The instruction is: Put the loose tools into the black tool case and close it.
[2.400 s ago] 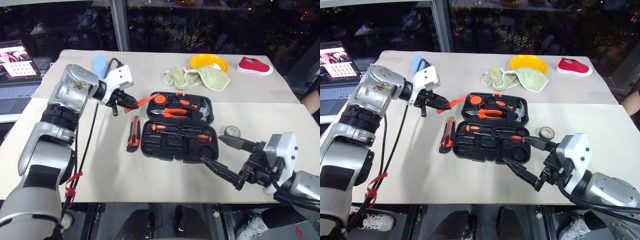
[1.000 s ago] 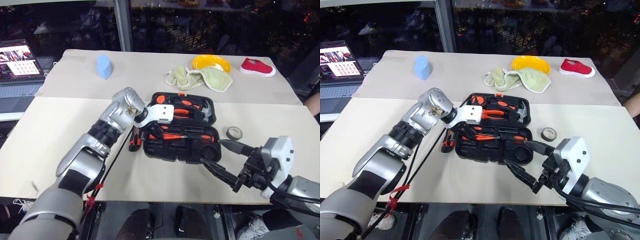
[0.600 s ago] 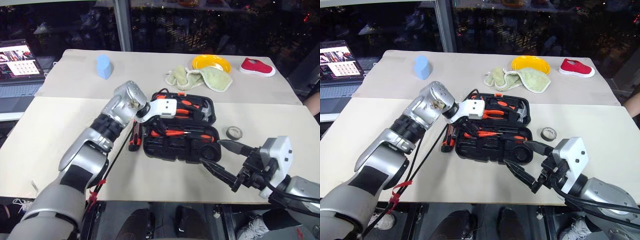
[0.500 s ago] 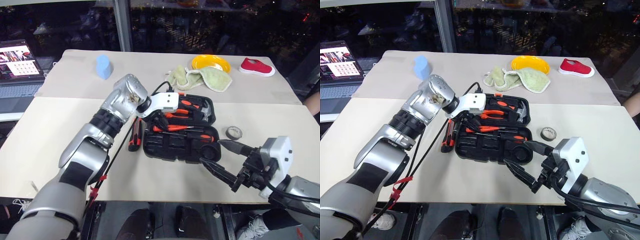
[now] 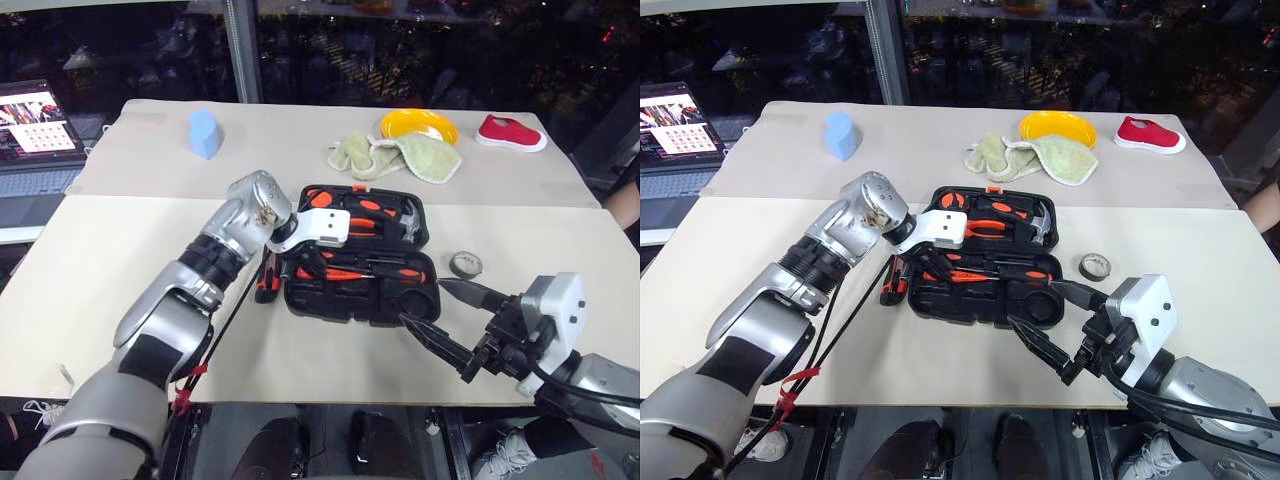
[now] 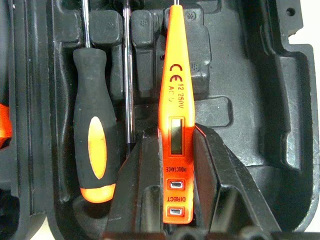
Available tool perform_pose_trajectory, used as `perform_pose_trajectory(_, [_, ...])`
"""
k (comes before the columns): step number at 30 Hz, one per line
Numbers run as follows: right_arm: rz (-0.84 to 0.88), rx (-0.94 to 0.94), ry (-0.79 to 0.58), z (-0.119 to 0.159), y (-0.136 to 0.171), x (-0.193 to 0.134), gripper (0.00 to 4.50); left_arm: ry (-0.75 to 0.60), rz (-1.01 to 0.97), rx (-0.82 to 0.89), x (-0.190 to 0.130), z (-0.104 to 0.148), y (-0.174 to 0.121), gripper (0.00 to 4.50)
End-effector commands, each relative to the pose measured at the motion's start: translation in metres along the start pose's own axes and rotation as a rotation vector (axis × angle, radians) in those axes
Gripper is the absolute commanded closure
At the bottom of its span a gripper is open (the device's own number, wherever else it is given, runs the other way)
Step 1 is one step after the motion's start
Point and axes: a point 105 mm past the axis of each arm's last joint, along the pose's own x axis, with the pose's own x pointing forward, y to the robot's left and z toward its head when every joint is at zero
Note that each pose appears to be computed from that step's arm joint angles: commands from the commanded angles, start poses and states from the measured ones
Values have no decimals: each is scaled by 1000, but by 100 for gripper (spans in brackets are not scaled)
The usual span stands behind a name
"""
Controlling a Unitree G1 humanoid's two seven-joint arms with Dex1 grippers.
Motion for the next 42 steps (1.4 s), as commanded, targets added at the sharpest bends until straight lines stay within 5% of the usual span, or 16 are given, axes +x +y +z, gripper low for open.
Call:
perform_pose_trajectory(1, [5,-40,-51,11,4,1,0,18,-5,3,5,-2,-1,409])
perform_pose_trajectory(4, [5,-40,-52,11,4,1,0,23,-7,8,6,-4,-1,409])
perform_pose_trajectory(15, [-3,-34,-51,10,2,0,0,-95,-38,-27,-21,16,-3,9])
perform_pose_trajectory(21, [-5,-37,-45,9,0,-1,0,-337,24,-110,-54,30,6,2])
perform_pose_trajectory(27, [-9,-40,-28,7,-2,-5,0,-605,48,-104,-62,19,0,241])
perform_pose_trajectory(33, [-8,-40,-15,6,-4,-6,0,-684,92,-82,-34,2,-7,447])
perform_pose_trajectory(42, [-2,-36,-6,6,-3,-7,0,-669,159,-76,-10,-9,0,447])
